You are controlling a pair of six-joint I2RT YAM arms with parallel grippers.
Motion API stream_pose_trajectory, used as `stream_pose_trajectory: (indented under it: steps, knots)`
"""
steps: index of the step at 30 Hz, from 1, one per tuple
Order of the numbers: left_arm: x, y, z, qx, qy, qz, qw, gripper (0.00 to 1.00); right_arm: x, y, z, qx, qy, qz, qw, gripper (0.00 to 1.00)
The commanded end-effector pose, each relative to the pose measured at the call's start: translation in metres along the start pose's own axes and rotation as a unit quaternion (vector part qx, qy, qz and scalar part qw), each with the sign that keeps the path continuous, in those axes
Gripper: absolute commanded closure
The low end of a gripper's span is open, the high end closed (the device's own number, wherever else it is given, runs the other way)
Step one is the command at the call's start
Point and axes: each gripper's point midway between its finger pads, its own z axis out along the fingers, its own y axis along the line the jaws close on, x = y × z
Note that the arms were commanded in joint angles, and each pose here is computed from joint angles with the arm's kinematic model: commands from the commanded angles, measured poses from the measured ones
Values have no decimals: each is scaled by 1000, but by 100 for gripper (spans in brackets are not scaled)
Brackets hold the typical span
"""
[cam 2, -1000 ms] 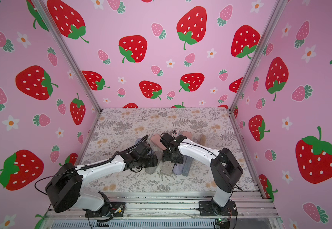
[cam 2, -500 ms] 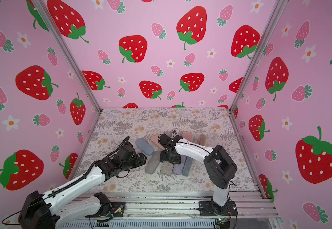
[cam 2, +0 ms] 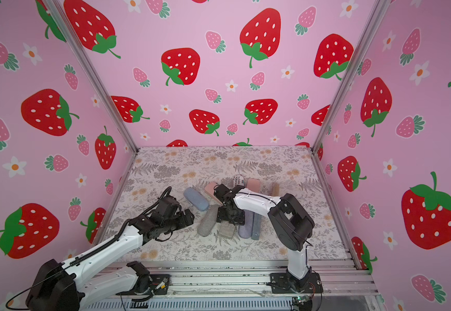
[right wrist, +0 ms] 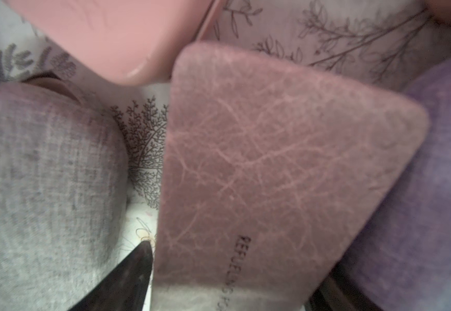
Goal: Close the glasses case
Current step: Pick up the glasses case at the center of the board, then place the glasses case at the center of the board.
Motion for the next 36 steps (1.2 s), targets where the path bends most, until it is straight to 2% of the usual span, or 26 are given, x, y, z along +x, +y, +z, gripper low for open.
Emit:
stream_pose_trajectory:
  steps: [1,3,8,13,16,26,31,36]
  knots:
    - [-1,-1,4,3,3,1,1000,3,1,6,3,-2,9,-2,1000,17]
    - [0,-2,6,4,6,1,1000,3,1,7,4,-1,10,-6,1000,20]
    - [1,-4,13,7,14,0,1000,3,1,7,1,-1,9,-18,1000,33]
    - [1,-6,20,10,21,-2,1000,3,-2,6,-14,-5,-1,-36,999,51]
    - [-1,-9,23,12,24,-4,1000,3,-7,5,-29,-5,-13,-46,999,56]
    - [-9,-17,30,12,28,3,1000,3,-34,-23,-103,19,-86,-63,994,58]
    - [-13,-23,36,15,32,6,999,3,-57,-67,-129,27,-107,-28,993,60]
    - [-16,-29,41,18,39,10,999,3,-88,-129,-139,40,-110,34,993,61]
